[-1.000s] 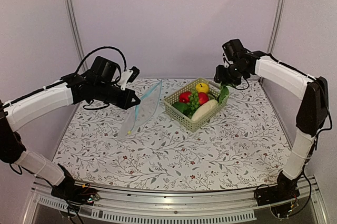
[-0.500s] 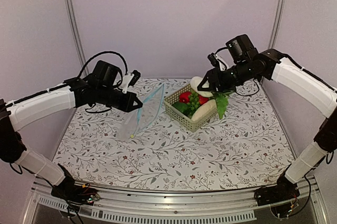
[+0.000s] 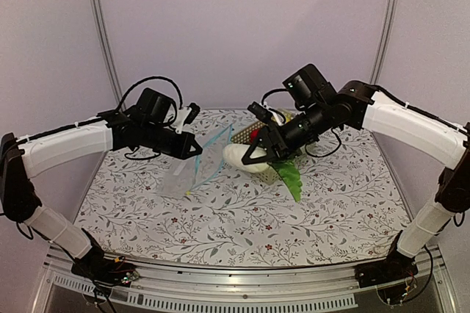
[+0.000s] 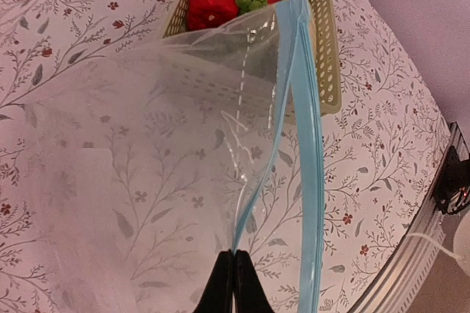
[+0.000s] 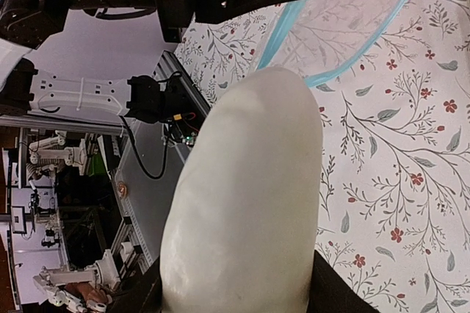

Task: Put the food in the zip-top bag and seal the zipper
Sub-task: Place the fake vegetable in the zipper food storage bag.

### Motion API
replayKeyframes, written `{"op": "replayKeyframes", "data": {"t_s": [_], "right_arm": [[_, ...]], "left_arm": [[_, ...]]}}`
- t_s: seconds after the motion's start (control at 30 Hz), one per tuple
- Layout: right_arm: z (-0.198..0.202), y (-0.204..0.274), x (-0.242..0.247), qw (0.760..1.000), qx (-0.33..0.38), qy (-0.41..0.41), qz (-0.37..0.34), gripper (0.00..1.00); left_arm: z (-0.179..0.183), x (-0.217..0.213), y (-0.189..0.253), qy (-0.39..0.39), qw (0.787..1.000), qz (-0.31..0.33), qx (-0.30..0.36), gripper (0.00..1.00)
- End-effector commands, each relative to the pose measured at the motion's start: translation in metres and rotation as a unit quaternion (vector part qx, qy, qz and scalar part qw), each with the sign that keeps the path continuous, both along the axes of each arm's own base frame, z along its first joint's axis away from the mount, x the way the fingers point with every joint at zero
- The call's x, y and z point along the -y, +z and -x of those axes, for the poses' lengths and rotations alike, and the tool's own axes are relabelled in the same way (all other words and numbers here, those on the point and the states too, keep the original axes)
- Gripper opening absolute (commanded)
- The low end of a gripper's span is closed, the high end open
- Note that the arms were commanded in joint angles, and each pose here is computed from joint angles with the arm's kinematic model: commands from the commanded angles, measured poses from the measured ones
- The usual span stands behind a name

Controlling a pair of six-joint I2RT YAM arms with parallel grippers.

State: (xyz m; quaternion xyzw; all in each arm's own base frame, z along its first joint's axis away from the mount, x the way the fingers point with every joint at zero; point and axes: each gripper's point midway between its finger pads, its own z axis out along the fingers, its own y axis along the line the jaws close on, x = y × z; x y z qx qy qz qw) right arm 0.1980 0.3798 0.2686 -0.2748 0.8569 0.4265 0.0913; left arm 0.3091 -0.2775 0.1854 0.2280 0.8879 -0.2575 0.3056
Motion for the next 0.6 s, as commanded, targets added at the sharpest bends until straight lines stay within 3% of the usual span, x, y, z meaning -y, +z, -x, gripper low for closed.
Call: {"op": "replayKeyframes", "data": {"t_s": [0.0,0.57], "right_arm": [[-0.008,0.008,-0.034,0.999,-0.014,0.004,-0.052,0.41],[-0.058,-0.064,-0.071,0.991,-0.084,-0.108,0.006,0.39]], "left_arm": [[0.004,0.005,-0.006,-0.006,1.0,-0.001,-0.007,0.0],[0.013,0.014,0.0,-0.026,1.0,0.015,-0.002,0.0]]}}
